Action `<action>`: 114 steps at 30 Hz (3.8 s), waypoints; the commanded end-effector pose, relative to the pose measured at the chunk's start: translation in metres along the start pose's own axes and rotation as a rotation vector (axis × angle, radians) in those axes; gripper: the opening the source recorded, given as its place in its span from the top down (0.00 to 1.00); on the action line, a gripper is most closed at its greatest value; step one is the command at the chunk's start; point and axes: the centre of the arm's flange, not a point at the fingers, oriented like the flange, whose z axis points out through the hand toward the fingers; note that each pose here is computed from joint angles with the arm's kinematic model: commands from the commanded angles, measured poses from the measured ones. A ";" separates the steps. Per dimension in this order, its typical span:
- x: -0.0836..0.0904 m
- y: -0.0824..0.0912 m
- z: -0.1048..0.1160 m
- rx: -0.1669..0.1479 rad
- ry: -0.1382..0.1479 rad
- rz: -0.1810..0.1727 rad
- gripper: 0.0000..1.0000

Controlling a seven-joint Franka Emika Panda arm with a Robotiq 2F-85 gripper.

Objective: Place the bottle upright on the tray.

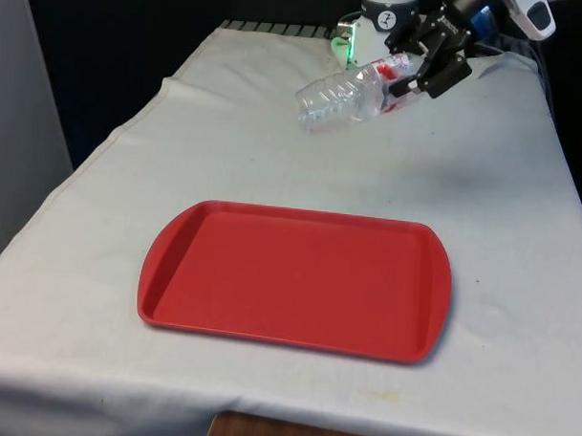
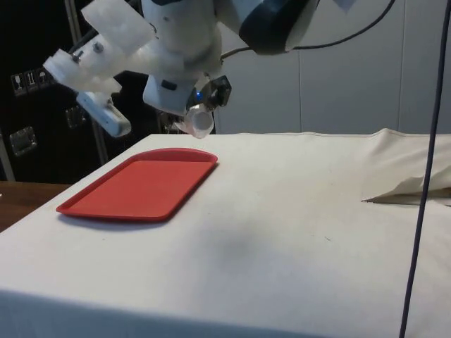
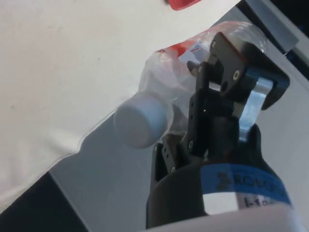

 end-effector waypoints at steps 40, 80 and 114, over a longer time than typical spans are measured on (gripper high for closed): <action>-0.044 -0.025 -0.016 0.014 0.213 0.061 1.00; -0.087 -0.045 -0.009 0.011 0.410 0.160 1.00; -0.120 -0.053 -0.005 -0.022 0.603 0.274 1.00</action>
